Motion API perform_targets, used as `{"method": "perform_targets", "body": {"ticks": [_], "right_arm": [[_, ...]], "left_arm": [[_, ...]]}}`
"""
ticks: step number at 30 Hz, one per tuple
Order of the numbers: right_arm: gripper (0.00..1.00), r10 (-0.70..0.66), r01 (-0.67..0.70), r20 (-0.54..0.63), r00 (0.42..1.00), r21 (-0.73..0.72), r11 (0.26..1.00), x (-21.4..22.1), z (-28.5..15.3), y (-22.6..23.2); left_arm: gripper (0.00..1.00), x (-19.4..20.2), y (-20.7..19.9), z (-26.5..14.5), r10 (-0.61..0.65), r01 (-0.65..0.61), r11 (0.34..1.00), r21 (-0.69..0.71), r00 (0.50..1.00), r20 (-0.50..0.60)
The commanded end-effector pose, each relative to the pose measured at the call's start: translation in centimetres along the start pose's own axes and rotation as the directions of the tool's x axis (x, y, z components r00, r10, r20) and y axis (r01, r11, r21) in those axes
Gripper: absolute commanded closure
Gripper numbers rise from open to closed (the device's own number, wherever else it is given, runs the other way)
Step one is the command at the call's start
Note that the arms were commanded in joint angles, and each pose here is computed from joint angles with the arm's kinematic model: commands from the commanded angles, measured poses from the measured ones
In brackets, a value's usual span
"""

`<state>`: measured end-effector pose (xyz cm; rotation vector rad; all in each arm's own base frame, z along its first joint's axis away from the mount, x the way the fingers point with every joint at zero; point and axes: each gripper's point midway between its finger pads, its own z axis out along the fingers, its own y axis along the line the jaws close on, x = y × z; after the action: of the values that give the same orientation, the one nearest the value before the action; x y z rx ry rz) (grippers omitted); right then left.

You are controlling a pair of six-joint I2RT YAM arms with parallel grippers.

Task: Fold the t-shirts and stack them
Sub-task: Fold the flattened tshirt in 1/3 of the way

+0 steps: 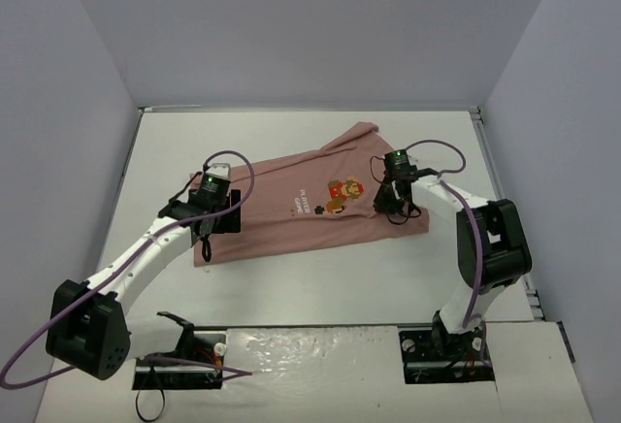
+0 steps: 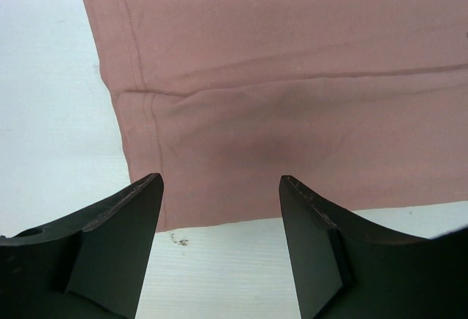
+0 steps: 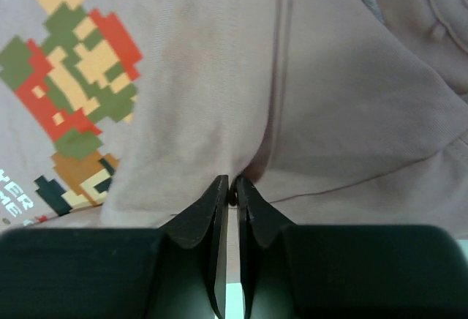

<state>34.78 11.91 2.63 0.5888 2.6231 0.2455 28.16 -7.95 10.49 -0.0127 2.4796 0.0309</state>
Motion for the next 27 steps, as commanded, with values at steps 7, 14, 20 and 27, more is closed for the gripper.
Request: {"method": "perform_targets", "body": {"ticks": [7, 14, 20, 27], "right_arm": [[1.00, -0.057, 0.074, 0.160, 0.985, -0.103, 0.992, -4.8, -3.6, 6.1], [1.00, -0.105, 0.126, 0.168, 0.980, -0.121, 0.985, -5.8, -3.0, 8.3], [1.00, -0.166, 0.191, 0.178, 0.970, -0.137, 0.972, -6.6, -1.8, 11.1], [1.00, -0.231, 0.257, 0.160, 0.960, -0.168, 0.952, -5.9, -0.5, 13.6]], "left_arm": [[0.38, -1.1, -0.4, -0.1, -0.034, 0.033, 0.999, 0.019, 0.999, 0.035], [0.38, -1.0, -0.5, -0.3, -0.034, 0.034, 0.999, 0.023, 0.999, 0.038], [0.38, -0.9, -0.6, -0.2, -0.034, 0.033, 0.999, 0.026, 0.999, 0.033], [0.38, -0.7, -0.6, -0.2, -0.033, 0.032, 0.999, 0.028, 0.999, 0.026]]}}
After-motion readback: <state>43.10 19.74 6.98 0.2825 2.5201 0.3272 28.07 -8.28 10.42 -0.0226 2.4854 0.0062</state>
